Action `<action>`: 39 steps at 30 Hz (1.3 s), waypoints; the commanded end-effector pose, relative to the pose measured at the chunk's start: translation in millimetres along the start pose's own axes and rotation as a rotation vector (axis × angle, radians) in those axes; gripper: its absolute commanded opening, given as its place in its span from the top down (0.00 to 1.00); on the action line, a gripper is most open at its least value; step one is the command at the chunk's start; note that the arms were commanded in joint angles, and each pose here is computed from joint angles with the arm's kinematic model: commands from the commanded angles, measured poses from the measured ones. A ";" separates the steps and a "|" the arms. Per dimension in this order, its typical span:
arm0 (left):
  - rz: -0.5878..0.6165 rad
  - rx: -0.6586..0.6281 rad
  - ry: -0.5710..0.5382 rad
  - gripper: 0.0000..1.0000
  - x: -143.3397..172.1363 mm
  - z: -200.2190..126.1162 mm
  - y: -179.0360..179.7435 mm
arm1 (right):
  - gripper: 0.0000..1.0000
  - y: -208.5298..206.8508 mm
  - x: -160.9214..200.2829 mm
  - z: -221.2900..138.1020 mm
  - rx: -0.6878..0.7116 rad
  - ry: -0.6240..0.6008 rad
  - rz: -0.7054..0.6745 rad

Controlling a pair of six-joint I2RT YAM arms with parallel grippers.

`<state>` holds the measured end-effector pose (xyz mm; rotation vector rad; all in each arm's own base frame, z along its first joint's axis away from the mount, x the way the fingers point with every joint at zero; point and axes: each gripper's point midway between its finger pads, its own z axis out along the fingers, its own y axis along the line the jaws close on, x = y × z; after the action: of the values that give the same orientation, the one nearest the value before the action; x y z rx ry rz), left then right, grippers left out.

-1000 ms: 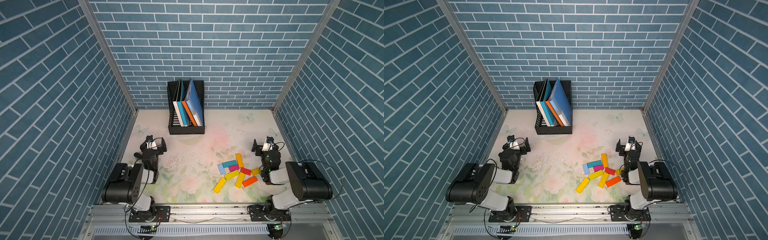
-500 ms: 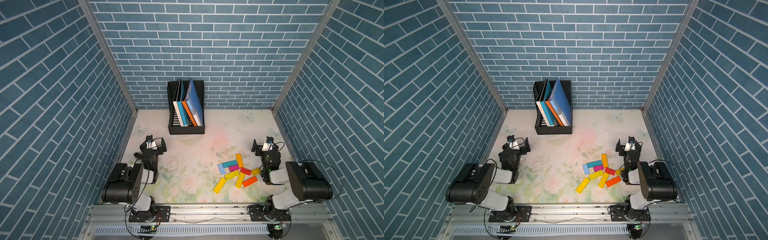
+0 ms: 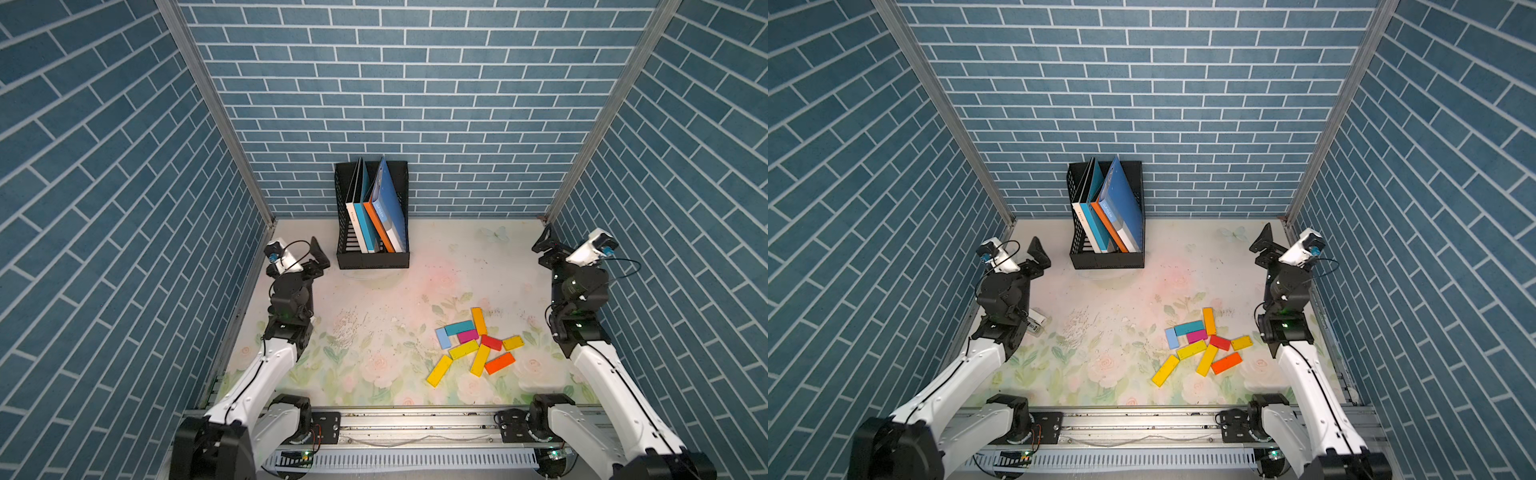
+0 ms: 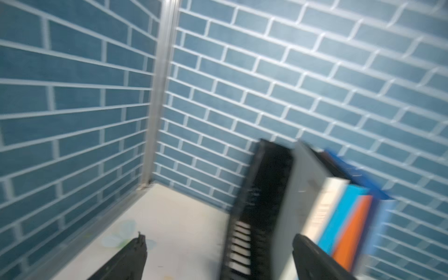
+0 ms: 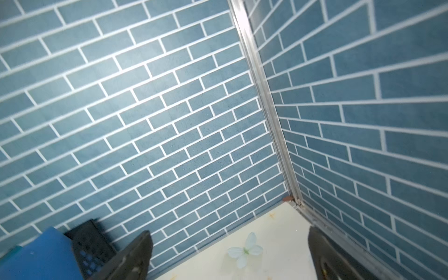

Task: Assemble the letter h with building blocks
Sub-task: Pick up the building block from the center of the board.

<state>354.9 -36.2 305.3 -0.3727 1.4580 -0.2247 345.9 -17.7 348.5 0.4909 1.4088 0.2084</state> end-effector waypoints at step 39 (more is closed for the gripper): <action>0.912 0.536 1.337 0.70 378.8 -276.5 -172.8 | 0.18 -39.9 168.9 -99.5 0.329 0.824 -0.051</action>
<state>137.0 -391.0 18.6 1.0886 2.5135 -0.2437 274.8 43.7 163.7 0.7050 2.2762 0.1837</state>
